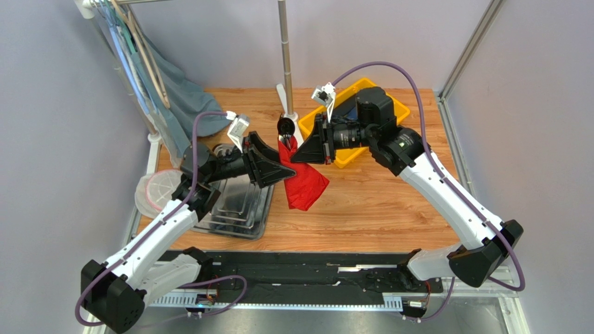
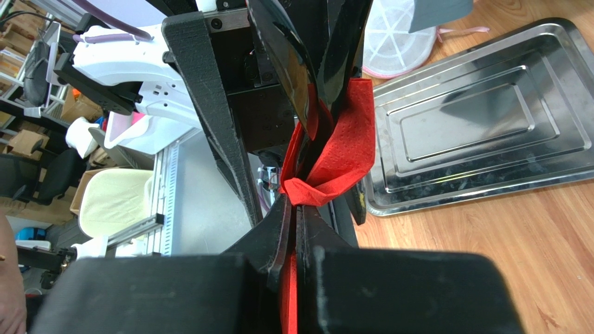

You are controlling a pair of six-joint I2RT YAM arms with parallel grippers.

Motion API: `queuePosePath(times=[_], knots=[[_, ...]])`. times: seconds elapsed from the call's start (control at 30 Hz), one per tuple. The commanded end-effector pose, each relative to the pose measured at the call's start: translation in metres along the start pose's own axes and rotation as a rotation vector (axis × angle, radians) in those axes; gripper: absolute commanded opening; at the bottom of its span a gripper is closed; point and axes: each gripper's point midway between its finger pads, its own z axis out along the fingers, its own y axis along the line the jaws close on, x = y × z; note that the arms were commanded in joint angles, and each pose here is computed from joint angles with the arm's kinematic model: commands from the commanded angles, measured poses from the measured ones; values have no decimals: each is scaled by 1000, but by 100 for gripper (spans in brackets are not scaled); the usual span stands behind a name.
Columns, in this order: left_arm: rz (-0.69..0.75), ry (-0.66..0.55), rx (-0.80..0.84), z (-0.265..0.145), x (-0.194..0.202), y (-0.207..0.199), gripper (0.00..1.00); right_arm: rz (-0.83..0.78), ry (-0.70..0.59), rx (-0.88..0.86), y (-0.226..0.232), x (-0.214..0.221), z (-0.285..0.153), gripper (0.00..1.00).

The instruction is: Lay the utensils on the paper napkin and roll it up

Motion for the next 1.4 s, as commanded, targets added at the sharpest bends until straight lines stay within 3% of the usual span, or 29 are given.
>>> queuePosePath(times=[0.0,0.2,0.43,0.67,0.9,0.93,1.0,1.17,1.37], knots=[[36,-64,32,5,-17,-8,64,-78,-78,-62,28,-28,-4,0],[40,-65,56,7,-17,-14,57,-77,-81,-66,29,-30,-1,0],[24,-63,52,8,-15,-13,38,-76,-95,-52,28,-35,-1,0],[29,-79,70,8,-23,-20,1,-73,-103,-42,26,-36,0,0],[18,-83,62,7,-24,-20,0,-77,-115,-45,29,-41,-3,1],[14,-82,60,7,-24,-20,0,-78,-116,-48,29,-42,-3,5],[16,-86,58,7,-26,-20,0,-78,-125,-46,30,-46,-6,23],[2,-117,22,3,-37,-12,0,-77,-131,-48,30,-48,-12,50],[18,-139,15,0,-52,-13,0,-91,-102,-4,22,-33,-19,74]])
